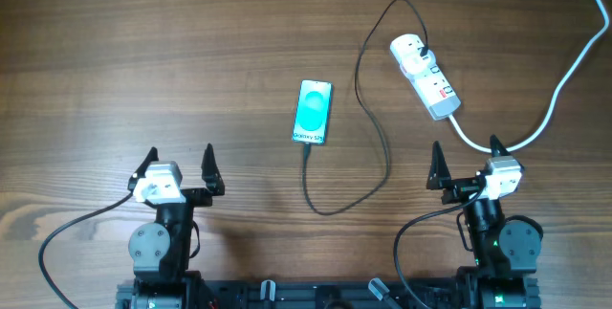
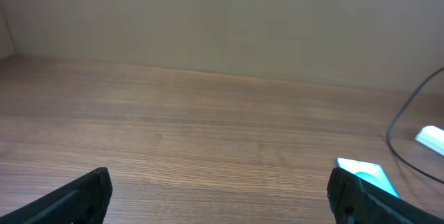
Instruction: Plug charger to phone and switch on socket
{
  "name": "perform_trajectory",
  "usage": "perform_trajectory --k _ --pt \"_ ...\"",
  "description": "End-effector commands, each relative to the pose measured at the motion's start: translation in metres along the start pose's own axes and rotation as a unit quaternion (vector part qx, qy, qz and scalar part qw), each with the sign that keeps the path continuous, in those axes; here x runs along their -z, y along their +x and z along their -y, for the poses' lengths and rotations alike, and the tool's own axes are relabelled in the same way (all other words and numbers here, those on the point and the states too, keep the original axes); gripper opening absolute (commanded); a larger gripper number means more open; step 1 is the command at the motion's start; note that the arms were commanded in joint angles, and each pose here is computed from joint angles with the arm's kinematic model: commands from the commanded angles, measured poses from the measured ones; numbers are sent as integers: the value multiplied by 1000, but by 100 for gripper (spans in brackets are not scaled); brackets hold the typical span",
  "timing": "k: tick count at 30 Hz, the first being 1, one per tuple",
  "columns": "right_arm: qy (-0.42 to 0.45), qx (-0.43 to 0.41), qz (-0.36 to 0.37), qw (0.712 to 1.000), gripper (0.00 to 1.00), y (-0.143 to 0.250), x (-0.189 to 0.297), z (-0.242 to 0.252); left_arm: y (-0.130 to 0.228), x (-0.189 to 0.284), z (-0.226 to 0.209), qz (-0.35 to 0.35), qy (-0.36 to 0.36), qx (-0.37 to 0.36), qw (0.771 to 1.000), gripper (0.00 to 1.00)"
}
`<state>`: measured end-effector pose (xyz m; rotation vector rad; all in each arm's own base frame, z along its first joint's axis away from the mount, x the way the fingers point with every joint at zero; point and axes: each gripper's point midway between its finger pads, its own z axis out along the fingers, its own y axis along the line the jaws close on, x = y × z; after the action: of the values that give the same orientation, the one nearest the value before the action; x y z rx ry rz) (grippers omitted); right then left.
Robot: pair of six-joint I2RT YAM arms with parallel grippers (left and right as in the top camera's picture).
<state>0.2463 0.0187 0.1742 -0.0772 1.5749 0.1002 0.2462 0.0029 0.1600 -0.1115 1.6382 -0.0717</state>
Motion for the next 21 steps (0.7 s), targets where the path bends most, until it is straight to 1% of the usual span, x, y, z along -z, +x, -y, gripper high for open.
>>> perform_trajectory --k 1,4,21 --pt "8 -6 6 1000 100 -2 1 2 2 0 -4 1 -8 -13 1000 100" --pt "8 -6 6 1000 100 -2 1 2 4 0 3 -3 11 -36 999 100" --pt "8 -6 6 1000 100 -2 1 2 4 0 4 -3 13 -35 999 100"
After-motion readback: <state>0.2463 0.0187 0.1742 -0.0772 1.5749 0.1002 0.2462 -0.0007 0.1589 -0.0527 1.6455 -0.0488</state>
